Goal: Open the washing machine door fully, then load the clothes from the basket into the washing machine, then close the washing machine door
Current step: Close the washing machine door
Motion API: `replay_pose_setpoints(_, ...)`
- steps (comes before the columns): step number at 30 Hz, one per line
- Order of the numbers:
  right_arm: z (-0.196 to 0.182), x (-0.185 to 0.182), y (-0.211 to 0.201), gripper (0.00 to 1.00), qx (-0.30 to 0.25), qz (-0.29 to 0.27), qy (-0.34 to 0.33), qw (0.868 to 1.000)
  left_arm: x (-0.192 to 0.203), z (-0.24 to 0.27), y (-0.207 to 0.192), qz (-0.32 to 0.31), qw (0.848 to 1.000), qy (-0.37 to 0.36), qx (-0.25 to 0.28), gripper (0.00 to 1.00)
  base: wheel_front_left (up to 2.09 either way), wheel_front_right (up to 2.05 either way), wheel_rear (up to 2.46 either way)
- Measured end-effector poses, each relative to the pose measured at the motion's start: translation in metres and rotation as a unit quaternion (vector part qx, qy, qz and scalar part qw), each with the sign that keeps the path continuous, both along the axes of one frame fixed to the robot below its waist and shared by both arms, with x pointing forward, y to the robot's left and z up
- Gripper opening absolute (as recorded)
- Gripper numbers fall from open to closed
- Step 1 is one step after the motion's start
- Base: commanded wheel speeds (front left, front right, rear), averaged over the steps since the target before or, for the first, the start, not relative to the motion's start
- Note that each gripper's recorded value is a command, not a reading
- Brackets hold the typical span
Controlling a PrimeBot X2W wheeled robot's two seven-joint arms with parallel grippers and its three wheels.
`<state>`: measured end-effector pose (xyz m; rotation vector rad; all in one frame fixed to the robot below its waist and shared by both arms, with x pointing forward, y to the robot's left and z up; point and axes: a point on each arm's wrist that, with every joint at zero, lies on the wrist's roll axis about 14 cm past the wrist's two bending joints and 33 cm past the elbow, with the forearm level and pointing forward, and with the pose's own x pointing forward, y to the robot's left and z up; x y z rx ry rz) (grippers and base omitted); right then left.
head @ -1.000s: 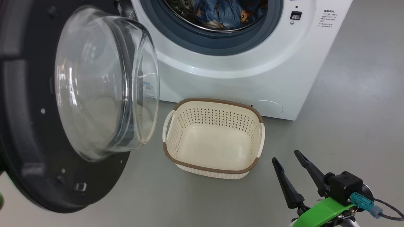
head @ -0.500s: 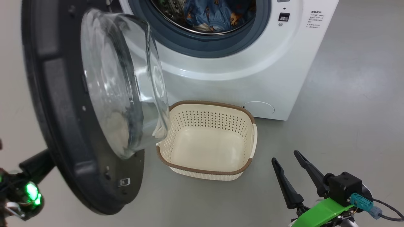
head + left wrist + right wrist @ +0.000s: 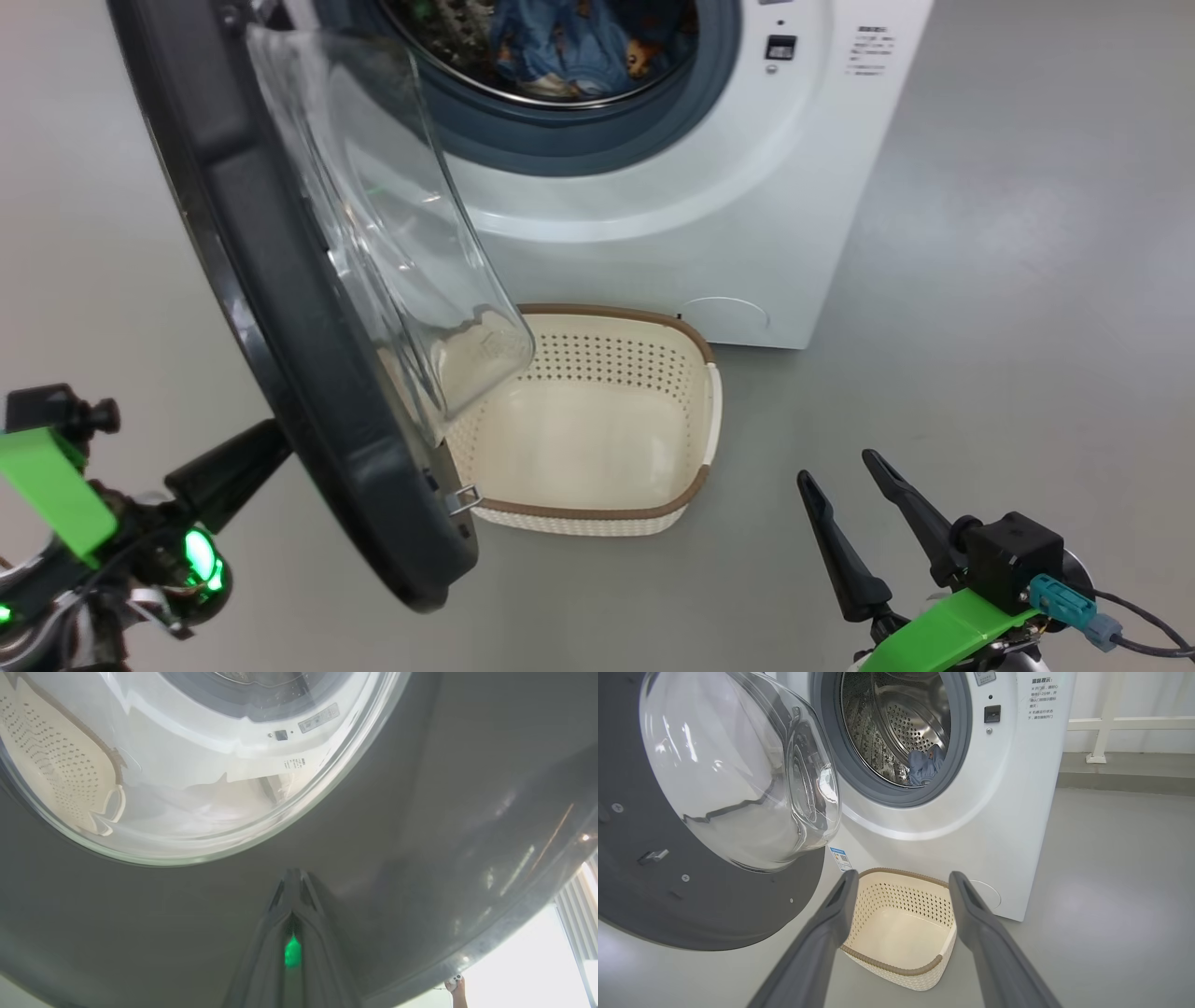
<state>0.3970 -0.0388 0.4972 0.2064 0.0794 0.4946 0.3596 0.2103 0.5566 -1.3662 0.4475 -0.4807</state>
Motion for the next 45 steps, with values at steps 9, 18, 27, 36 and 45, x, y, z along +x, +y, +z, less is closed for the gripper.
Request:
replay_pose_setpoints(9,-0.002,-0.004,-0.023,1.00,-0.002,-0.035,0.002,0.999,0.023,-0.010,-0.047,-0.027,0.999,-0.007,-0.038,0.00,0.00,0.00,0.00)
replay_pose_setpoints(18,-0.005,-0.006,-0.044,1.00,0.000,-0.068,0.004,0.998,0.044,-0.026,-0.087,-0.037,0.997,0.007,-0.062,0.00,0.00,0.00,0.00)
replay_pose_setpoints(27,-0.007,-0.003,-0.059,1.00,0.002,-0.095,0.004,0.996,0.070,-0.021,-0.119,-0.043,0.995,0.001,-0.088,0.00,0.00,0.00,0.00)
replay_pose_setpoints(36,-0.009,-0.003,-0.073,1.00,0.003,-0.119,0.004,0.993,0.093,-0.013,-0.148,-0.036,0.994,-0.003,-0.105,0.00,0.00,0.00,0.00)
replay_pose_setpoints(45,-0.009,-0.006,-0.093,1.00,0.002,-0.150,0.002,0.989,0.118,-0.013,-0.175,-0.001,0.994,0.000,-0.107,0.00,0.00,0.00,0.00)
